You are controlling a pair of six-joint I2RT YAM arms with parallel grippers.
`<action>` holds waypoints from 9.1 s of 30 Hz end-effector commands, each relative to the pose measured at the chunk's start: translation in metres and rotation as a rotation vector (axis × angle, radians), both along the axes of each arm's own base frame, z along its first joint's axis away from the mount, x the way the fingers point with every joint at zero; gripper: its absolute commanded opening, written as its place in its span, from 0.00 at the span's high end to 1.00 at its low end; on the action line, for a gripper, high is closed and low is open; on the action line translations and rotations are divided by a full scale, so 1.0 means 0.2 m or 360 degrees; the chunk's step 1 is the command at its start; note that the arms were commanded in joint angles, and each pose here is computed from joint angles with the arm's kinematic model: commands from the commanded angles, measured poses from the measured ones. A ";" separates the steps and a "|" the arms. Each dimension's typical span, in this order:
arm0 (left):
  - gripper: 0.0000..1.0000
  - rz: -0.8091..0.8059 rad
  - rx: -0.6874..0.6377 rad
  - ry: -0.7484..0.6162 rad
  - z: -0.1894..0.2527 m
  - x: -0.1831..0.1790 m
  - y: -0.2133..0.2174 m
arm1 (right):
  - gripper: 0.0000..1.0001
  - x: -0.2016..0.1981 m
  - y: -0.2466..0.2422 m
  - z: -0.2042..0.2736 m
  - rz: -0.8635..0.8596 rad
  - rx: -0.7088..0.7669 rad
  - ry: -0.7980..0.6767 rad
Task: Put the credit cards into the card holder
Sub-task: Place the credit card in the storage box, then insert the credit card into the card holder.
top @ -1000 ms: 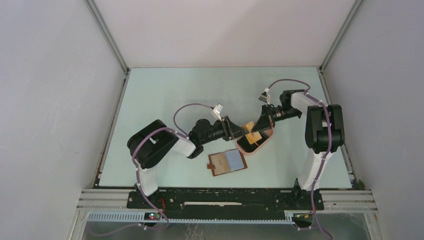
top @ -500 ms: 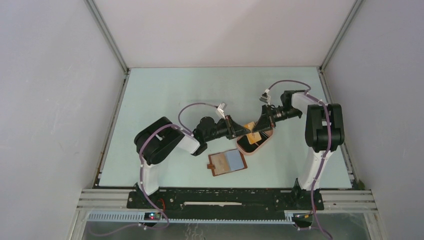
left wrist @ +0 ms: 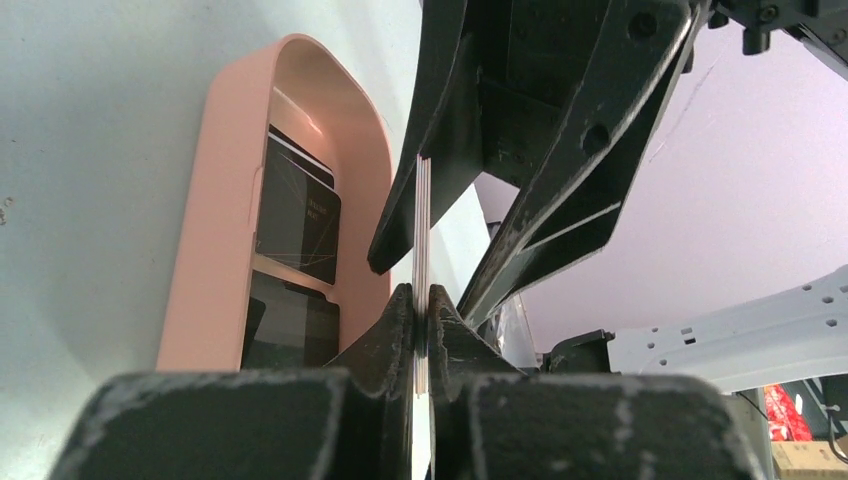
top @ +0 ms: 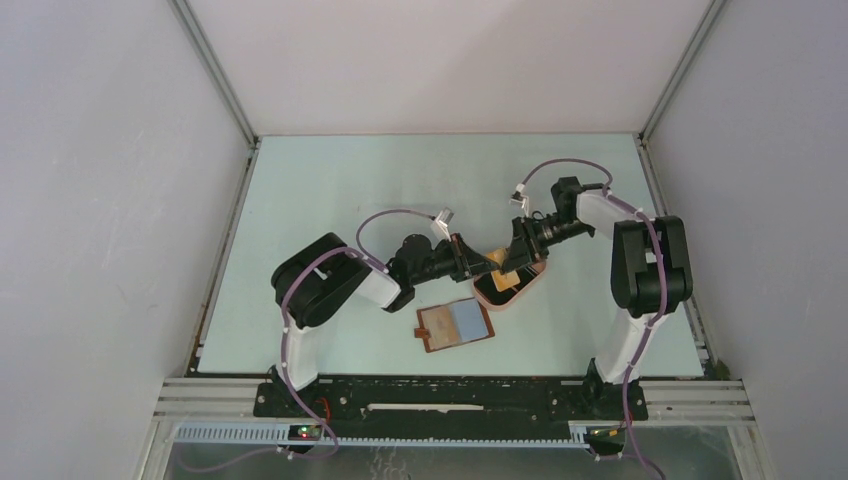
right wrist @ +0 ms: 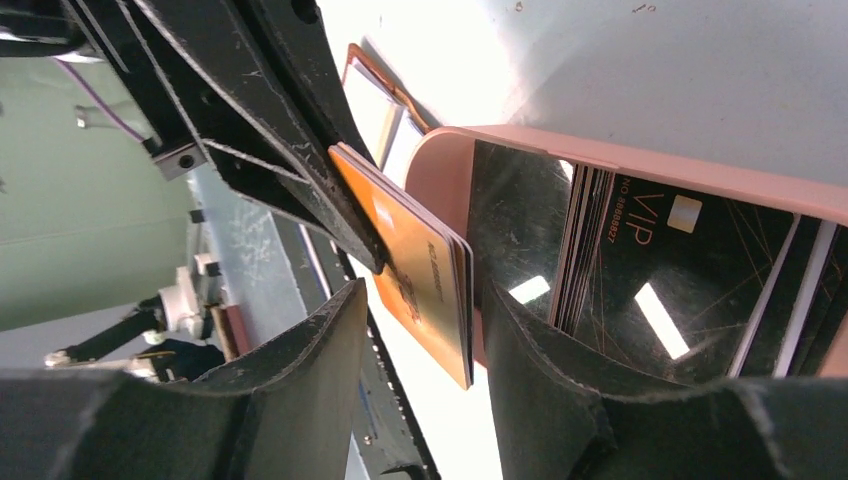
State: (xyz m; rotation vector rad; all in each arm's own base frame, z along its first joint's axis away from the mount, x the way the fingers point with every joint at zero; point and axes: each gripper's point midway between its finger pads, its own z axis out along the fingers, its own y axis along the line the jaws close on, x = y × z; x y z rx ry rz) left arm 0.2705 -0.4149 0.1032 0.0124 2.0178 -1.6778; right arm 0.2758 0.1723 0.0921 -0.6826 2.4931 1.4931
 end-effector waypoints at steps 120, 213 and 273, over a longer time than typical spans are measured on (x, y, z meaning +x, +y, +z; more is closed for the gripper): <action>1.00 -0.0073 -0.0046 0.0221 -0.17 -0.05 0.04 | 0.95 0.11 -0.19 0.10 -0.0272 0.0290 0.0181; 0.53 0.0343 0.0696 -0.0214 -0.29 -0.53 0.75 | 1.00 -0.54 0.47 -0.26 0.0100 -0.0450 0.0183; 0.63 0.0413 0.1049 0.0064 -0.53 -0.53 0.81 | 0.59 -0.43 0.42 -0.29 -0.0191 -0.0358 0.0117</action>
